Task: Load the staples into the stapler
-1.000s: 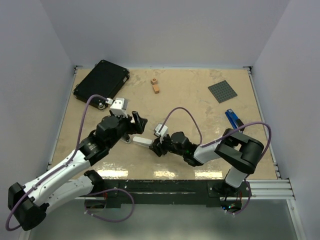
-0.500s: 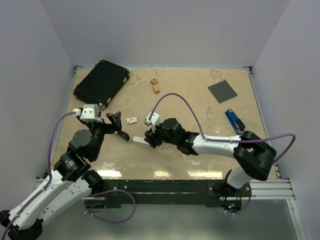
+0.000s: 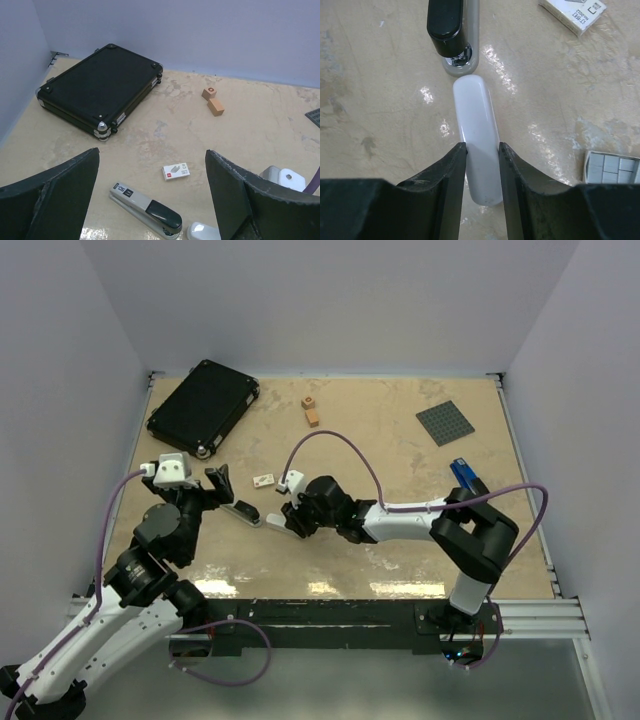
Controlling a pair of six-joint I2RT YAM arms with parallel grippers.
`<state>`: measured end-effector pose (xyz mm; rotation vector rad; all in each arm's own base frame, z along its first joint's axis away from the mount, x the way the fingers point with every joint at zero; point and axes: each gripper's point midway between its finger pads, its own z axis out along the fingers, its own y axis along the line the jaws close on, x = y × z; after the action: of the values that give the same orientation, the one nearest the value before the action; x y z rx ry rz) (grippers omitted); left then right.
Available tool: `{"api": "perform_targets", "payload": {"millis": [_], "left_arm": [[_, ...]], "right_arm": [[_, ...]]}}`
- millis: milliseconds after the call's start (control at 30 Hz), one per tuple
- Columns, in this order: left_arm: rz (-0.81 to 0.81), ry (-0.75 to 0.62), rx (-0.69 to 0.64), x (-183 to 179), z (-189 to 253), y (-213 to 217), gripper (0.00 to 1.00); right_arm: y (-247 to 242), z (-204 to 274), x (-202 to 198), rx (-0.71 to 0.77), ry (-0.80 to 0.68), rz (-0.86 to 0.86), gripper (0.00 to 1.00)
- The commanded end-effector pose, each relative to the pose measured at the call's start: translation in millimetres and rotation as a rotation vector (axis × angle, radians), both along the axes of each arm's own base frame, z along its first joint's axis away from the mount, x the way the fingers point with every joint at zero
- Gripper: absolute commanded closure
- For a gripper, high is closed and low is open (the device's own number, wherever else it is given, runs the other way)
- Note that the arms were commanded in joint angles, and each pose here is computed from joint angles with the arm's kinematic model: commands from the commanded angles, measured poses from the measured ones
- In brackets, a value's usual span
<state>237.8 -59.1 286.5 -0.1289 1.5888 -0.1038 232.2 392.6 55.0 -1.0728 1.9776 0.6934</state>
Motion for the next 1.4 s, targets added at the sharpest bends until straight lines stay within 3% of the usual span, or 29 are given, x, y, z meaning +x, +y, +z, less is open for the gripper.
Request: {"api": "perform_targets", "payload": {"millis": [0, 167, 300, 500, 700, 833, 900, 967, 1067, 1100, 1233, 1367], "left_arm": [[0.034, -0.001, 0.028, 0, -1, 8, 0.09], [0.034, -0.003, 0.024, 0, -1, 8, 0.09], [0.048, -0.005, 0.017, 0, 0, 11, 0.08], [0.098, -0.012, -0.022, 1, -3, 19, 0.00], [0.119, 0.000, -0.050, 12, -9, 26, 0.00], [0.154, 0.032, -0.082, 23, -18, 39, 0.00], [0.189, 0.047, -0.123, 29, -26, 54, 0.00], [0.171, 0.081, -0.159, 36, -37, 57, 0.00], [0.226, 0.099, -0.240, 41, -43, 78, 0.00], [0.241, 0.099, -0.255, 40, -41, 80, 0.00], [0.307, 0.055, -0.239, 28, -16, 94, 0.00], [0.434, -0.049, -0.192, -8, 28, 120, 0.00]], "right_arm": [[-37, -64, -31, -0.173, 0.169, -0.017, 0.65], [-28, -8, -13, -0.090, 0.085, -0.063, 0.61], [-18, 56, 16, 0.001, -0.024, -0.141, 0.42], [-37, 117, 68, 0.129, -0.057, -0.273, 0.26], [-115, 157, 128, 0.274, -0.037, -0.539, 0.13], [-202, 190, 150, 0.325, -0.108, -0.756, 0.08], [-238, 218, 139, 0.400, -0.162, -0.851, 0.02], [-282, 255, 123, 0.471, -0.281, -0.980, 0.02], [-322, 263, 95, 0.474, -0.357, -1.132, 0.02], [-336, 289, 73, 0.544, -0.421, -1.153, 0.02], [-378, 322, 18, 0.651, -0.548, -1.259, 0.02], [-408, 347, -25, 0.621, -0.698, -1.288, 0.02]]}}
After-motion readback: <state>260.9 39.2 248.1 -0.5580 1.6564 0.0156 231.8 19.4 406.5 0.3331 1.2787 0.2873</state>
